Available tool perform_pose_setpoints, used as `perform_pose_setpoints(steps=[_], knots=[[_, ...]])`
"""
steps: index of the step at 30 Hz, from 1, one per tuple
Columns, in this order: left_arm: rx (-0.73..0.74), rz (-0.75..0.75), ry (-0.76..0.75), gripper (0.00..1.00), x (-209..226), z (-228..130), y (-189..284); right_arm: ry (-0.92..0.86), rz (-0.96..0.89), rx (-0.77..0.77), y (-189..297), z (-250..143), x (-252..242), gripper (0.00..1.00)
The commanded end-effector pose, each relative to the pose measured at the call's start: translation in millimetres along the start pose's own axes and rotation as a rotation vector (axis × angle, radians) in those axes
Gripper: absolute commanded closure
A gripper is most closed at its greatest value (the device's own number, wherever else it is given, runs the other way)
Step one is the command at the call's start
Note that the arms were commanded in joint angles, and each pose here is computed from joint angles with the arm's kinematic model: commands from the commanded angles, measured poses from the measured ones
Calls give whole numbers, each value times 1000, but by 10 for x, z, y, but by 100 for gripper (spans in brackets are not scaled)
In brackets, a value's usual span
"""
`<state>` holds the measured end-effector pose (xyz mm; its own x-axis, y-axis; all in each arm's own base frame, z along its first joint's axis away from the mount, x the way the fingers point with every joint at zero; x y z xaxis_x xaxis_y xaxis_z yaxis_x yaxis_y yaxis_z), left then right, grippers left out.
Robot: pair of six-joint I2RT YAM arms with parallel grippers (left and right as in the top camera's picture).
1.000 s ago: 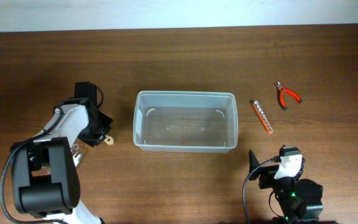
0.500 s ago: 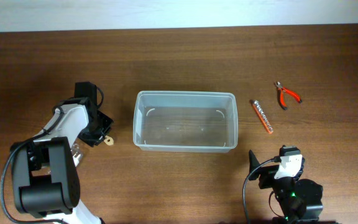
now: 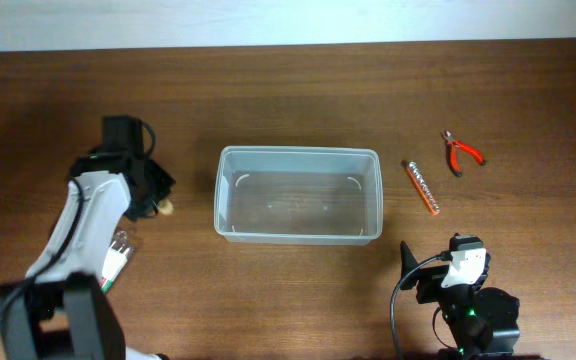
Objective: Pack container
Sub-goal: 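Close the left gripper on the wooden handle below the blade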
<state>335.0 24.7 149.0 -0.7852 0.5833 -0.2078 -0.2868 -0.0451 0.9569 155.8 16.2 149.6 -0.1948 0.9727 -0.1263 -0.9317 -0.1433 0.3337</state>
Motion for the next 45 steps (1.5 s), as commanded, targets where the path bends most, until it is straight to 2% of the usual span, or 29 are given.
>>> perform_pose_setpoints(steps=[1,7,10,45], knots=[[-98,-115,-212,98,-230,79,424,1,13,-2,-3,-12,19,1],[-181,-208,-624,98,-582,-81,778,1,13,-2,-3,-12,19,1],[-224,-181,-725,98,-679,-194,819,1,13,-2,-3,-12,19,1],[-217,-191,-731,98,-710,-244,824,1,13,-2,-4,-13,19,1]])
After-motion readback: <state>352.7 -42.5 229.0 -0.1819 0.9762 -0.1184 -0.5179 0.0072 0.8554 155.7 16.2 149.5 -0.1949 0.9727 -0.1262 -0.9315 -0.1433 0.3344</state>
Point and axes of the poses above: each gripper's point midway between its finger pads, its own y axis back along the fingers, its own x axis along the line the jaws close on, z = x × y, the point moved 7 cm from there along y, back along the fingers, and after that the axes turned 11 degrees about y, right-handed, at the moved point
